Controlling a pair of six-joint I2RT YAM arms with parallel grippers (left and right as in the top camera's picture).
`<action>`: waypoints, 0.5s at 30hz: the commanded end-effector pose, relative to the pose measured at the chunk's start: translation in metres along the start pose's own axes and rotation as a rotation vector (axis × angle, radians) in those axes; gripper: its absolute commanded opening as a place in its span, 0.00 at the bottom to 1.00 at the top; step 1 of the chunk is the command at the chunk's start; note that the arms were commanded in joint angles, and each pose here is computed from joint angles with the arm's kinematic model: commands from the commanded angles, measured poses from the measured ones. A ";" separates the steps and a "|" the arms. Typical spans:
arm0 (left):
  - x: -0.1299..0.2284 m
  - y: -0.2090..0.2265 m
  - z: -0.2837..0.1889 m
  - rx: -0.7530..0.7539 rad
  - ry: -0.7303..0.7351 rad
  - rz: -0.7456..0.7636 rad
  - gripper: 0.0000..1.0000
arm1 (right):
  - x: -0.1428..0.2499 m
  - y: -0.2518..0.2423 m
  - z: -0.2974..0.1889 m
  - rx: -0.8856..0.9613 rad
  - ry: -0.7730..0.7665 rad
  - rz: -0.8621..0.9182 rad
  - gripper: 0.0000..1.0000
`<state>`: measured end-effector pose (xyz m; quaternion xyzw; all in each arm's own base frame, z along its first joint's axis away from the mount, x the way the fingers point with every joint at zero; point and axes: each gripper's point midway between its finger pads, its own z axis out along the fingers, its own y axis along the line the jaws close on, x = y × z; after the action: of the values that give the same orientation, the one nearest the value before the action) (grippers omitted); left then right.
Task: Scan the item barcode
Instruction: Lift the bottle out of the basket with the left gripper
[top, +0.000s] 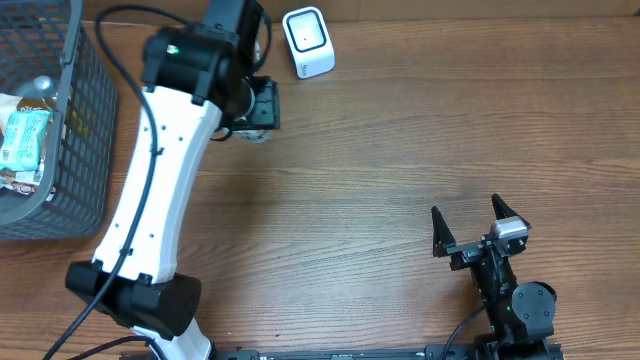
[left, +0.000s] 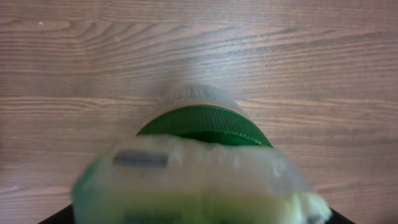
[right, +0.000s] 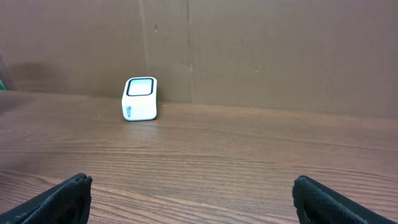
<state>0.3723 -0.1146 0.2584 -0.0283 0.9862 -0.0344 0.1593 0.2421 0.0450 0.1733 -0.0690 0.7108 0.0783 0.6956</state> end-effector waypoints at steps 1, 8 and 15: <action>0.007 -0.005 0.017 -0.011 -0.003 -0.052 0.43 | 0.003 -0.003 0.000 0.013 -0.001 -0.005 1.00; 0.013 -0.014 0.087 -0.007 -0.003 -0.064 0.43 | 0.003 -0.003 0.000 0.013 -0.001 -0.005 1.00; 0.014 0.015 0.111 -0.158 -0.051 -0.100 0.44 | 0.003 -0.003 0.000 0.013 -0.001 -0.005 1.00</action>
<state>0.3920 -0.1250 0.1384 -0.0671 0.9865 -0.0072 0.1493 0.2421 0.0449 0.1734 -0.0688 0.7108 0.0782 0.6957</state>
